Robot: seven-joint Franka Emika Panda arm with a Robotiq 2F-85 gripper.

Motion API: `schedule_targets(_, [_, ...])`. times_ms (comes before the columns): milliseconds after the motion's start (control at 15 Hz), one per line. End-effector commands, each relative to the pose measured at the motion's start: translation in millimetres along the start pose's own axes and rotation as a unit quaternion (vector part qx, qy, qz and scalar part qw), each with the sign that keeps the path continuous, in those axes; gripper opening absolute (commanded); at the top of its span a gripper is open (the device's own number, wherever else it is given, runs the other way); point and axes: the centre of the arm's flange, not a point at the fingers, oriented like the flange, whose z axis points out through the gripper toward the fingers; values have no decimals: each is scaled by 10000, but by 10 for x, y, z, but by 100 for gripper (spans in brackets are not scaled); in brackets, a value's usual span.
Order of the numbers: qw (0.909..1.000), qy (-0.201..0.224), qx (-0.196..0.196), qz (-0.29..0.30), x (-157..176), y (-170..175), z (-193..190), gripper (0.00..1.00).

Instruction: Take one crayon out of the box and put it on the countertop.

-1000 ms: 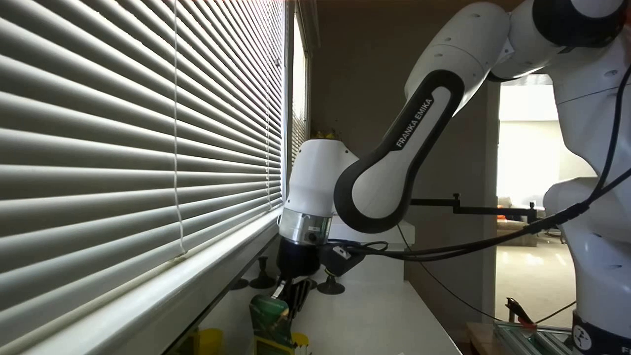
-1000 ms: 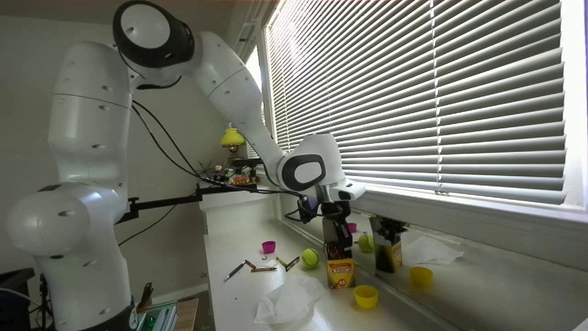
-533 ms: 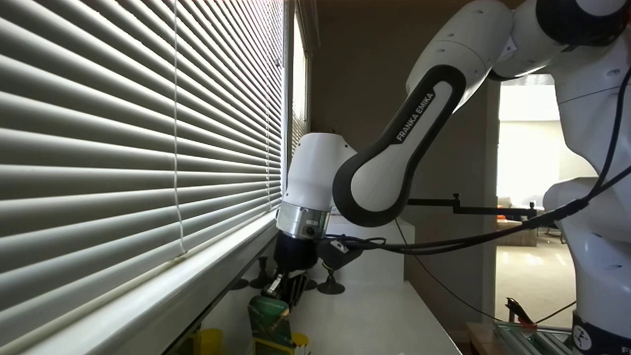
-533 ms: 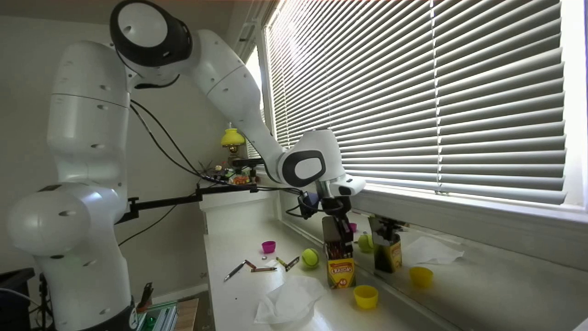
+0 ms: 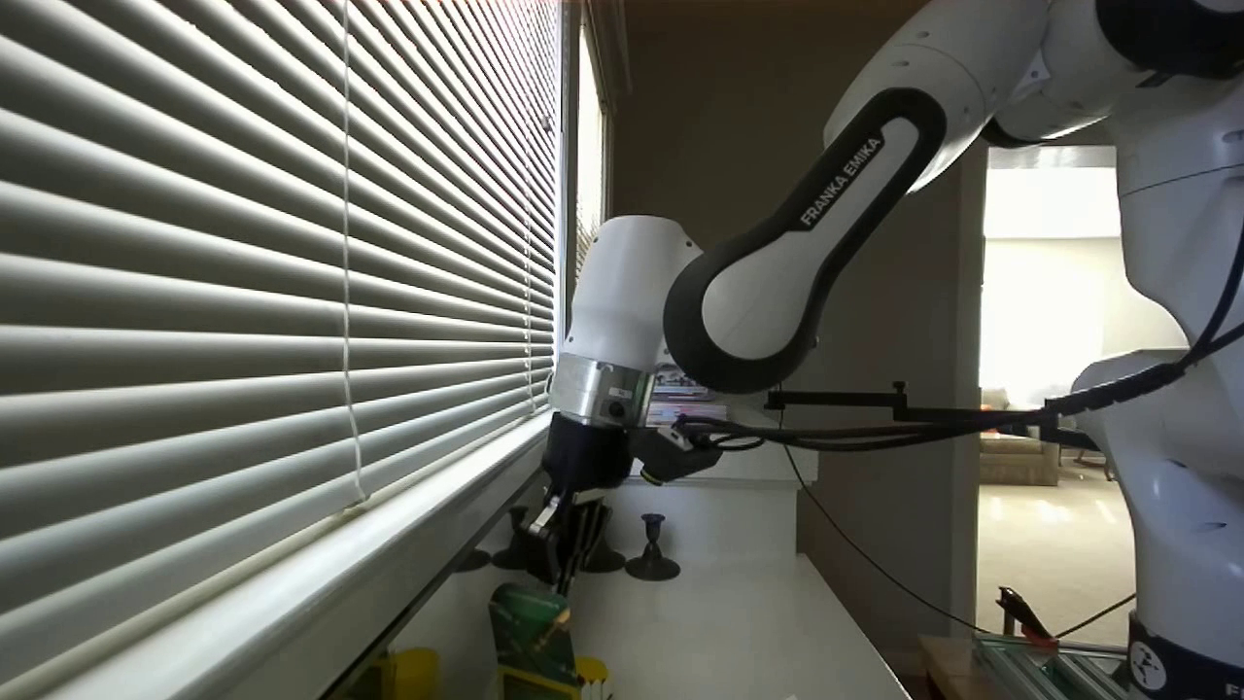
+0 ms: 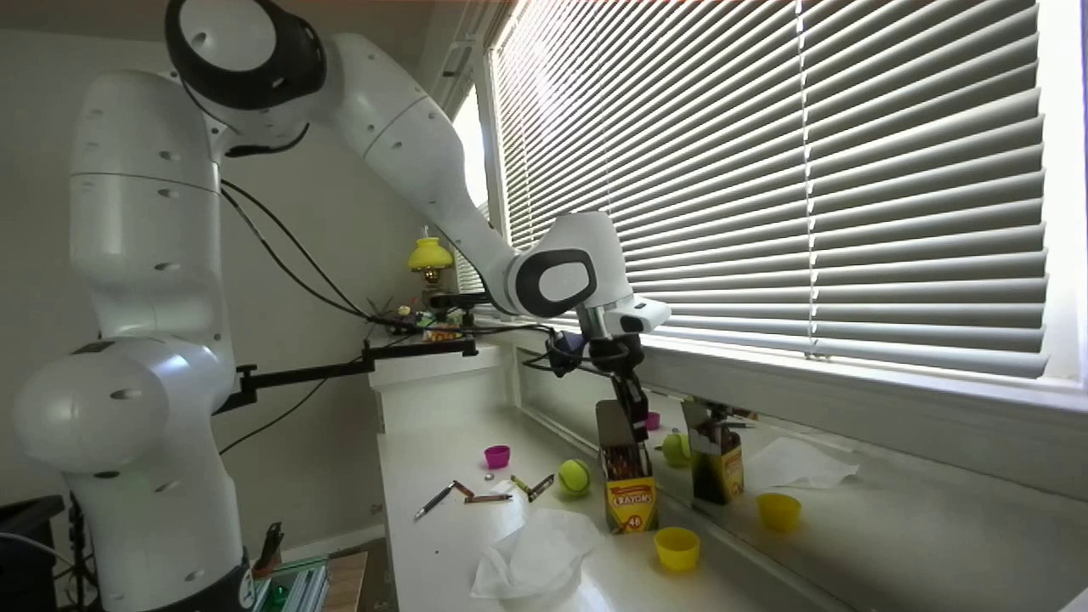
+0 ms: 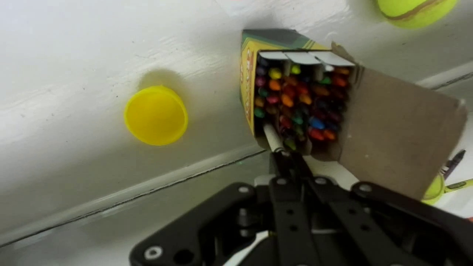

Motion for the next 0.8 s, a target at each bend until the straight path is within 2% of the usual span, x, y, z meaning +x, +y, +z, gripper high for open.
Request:
schedule_targets(0, [9998, 13, -75, 160, -39, -27, -388, 2])
schedule_targets(400, [9993, -43, -85, 352, -63, 17, -934, 2])
schedule_targets(733, [9971, -261, -394, 592, -167, 186, -1349, 2])
